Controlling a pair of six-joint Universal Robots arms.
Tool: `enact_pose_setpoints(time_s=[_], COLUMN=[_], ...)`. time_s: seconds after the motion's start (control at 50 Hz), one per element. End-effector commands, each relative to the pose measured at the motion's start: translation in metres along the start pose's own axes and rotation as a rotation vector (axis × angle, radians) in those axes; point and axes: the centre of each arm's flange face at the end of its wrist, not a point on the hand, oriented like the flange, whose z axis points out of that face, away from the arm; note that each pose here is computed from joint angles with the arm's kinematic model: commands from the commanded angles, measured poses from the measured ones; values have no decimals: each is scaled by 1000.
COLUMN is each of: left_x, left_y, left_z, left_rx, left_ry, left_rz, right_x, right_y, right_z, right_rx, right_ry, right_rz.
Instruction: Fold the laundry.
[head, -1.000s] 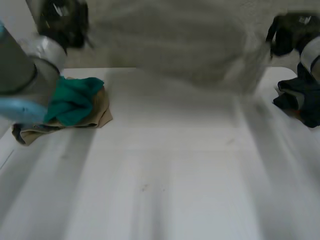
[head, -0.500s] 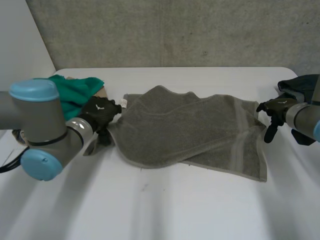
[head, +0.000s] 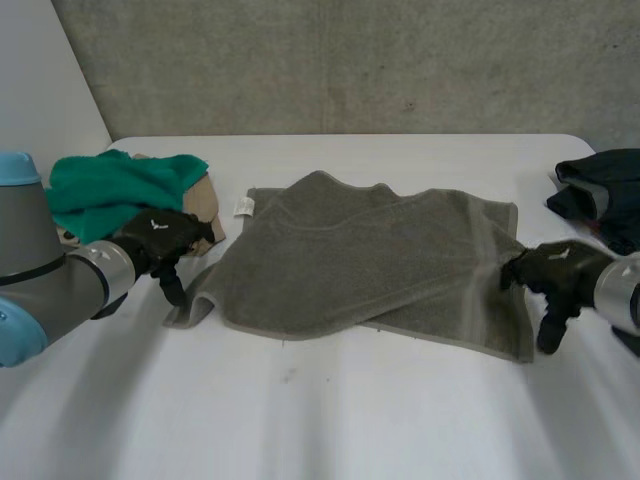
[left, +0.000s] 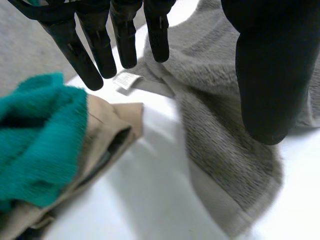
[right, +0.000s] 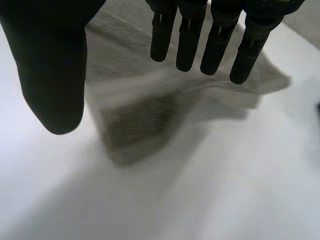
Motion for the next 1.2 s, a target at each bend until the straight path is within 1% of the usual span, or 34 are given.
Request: enact_pose_setpoints(time_s=[0.02, 0.18, 0.42, 0.62, 0.68, 0.9, 0.98, 1.04, 1.08, 1.1, 1.14, 1.16, 1.2], left_x=[0, 2, 2, 3, 3, 8, 12, 16, 19, 23, 27, 32, 35], left_y=[4, 3, 2, 0, 0, 0, 2, 3, 4, 6, 6, 7, 9], left_z=[5, 4, 3, 0, -1, -5, -10, -14, -15, -16, -17, -17, -16], left_rx=[-5, 0, 2, 8, 8, -2, -22, -42, -52, -66, -78, -90, -97], left_ry=[43, 47, 47, 46, 47, 57, 63, 70, 78, 90, 102, 115, 124], left_rz=[-33, -35, -46, -47, -48, -46, -51, -55, -56, -58, -58, -57, -55], right_x=[-29, -40, -46, -42, -35, -28, -24, -15, -14, -14, -14, -14, -11], right_y=[26, 41, 48, 43, 39, 32, 24, 5, -6, -13, -21, -28, -38], right_z=[22, 43, 64, 78, 80, 87, 78, 58, 42, 26, 10, -5, -19], right_rx=[104, 177, 206, 262, 276, 292, 314, 359, 377, 375, 379, 383, 403], right_ry=[-12, 64, 97, 135, 168, 184, 187, 203, 197, 185, 170, 152, 151], right_rz=[168, 146, 98, 45, 38, 36, 41, 36, 24, 20, 18, 19, 19])
